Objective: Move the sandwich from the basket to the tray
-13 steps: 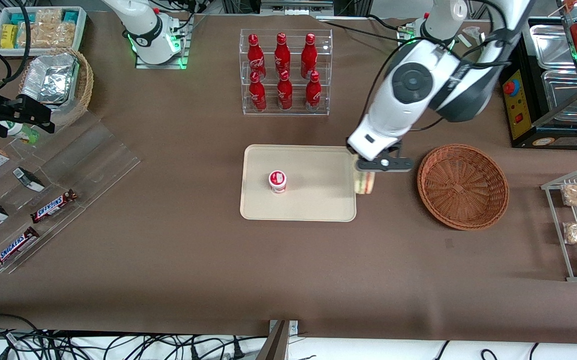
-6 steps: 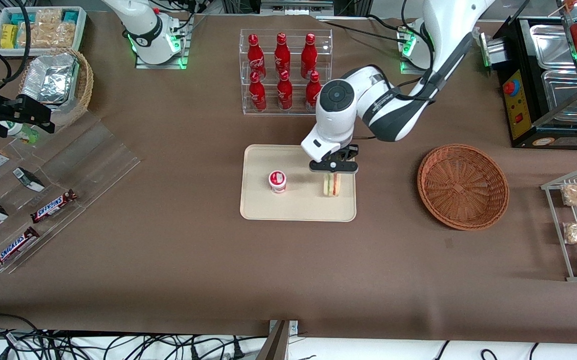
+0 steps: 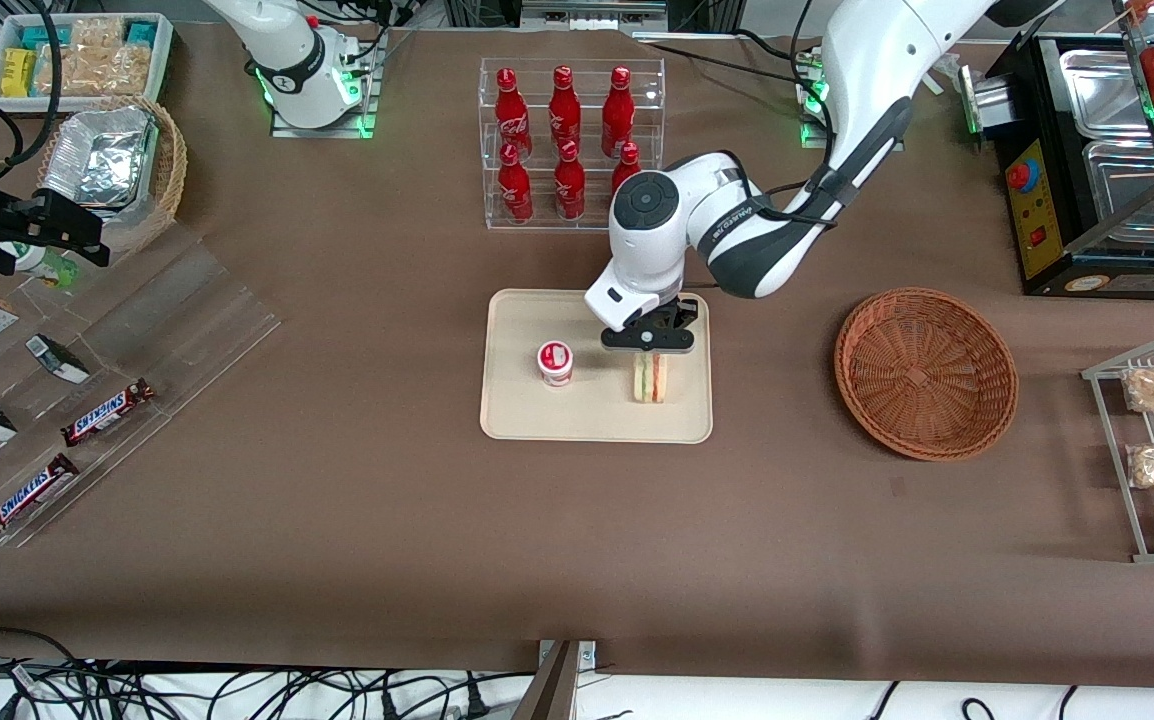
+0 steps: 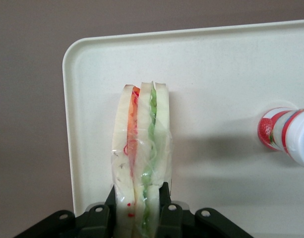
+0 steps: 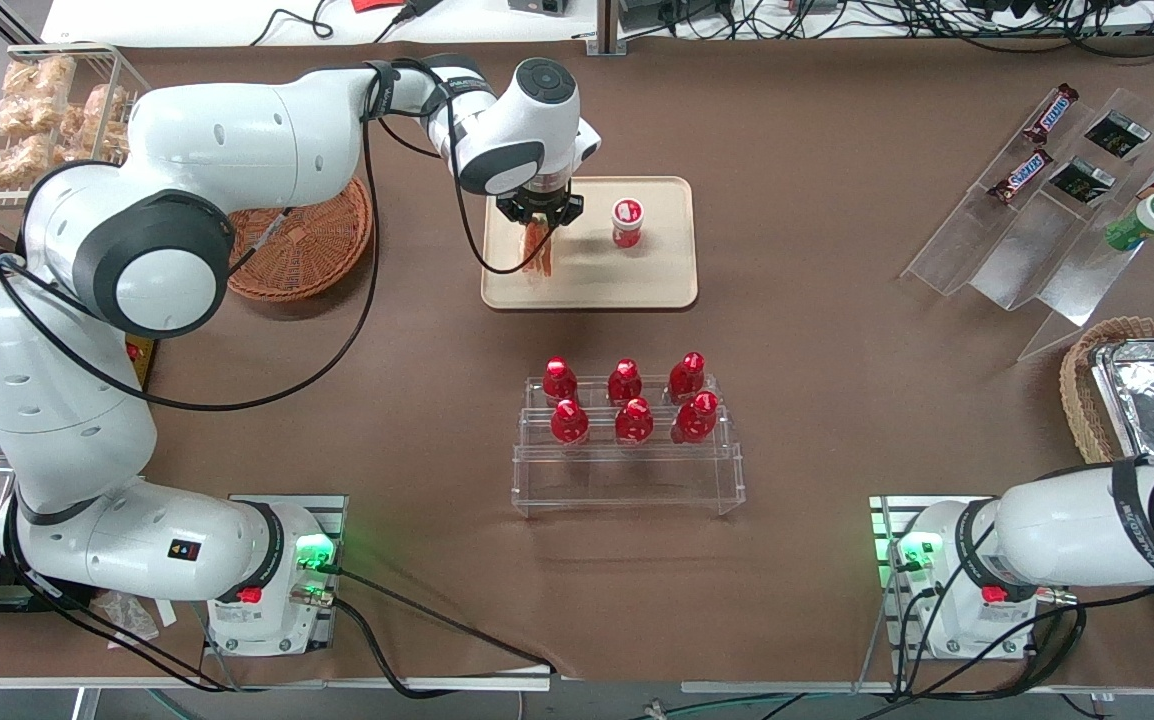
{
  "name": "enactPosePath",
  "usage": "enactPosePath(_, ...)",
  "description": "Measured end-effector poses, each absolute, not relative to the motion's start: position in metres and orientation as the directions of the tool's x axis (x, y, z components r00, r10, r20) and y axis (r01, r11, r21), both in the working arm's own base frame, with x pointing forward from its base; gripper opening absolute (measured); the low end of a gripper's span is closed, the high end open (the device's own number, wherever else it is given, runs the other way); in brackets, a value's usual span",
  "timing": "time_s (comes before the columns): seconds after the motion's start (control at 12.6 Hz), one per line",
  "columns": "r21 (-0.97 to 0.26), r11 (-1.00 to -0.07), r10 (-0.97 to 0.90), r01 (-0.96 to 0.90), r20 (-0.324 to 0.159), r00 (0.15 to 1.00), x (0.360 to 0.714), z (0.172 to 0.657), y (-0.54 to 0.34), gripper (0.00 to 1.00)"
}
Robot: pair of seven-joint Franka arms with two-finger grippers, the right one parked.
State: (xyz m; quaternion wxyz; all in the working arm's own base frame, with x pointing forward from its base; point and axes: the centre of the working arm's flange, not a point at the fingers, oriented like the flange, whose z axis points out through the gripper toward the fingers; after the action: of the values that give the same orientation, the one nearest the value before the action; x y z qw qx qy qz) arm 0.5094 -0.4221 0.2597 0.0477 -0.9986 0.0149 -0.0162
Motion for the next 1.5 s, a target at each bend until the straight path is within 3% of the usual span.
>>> enactPosePath(0.55,-0.115,-0.993,-0.02,-0.015,0.045,0.999,0.508,0.245,-0.427,0.38)
enactPosePath(0.79,-0.114,-0.993,-0.017,-0.012,0.045,0.999,0.509,0.245,-0.427,0.62)
enactPosePath(0.95,-0.112,-0.994,-0.013,-0.008,0.048,0.999,0.51,0.247,-0.427,0.67)
enactPosePath(1.19,-0.073,-0.997,0.015,0.022,0.095,0.995,0.53,0.273,-0.432,0.97)
enactPosePath(1.5,-0.068,-0.995,0.056,0.068,0.16,0.985,0.548,0.33,-0.428,1.0)
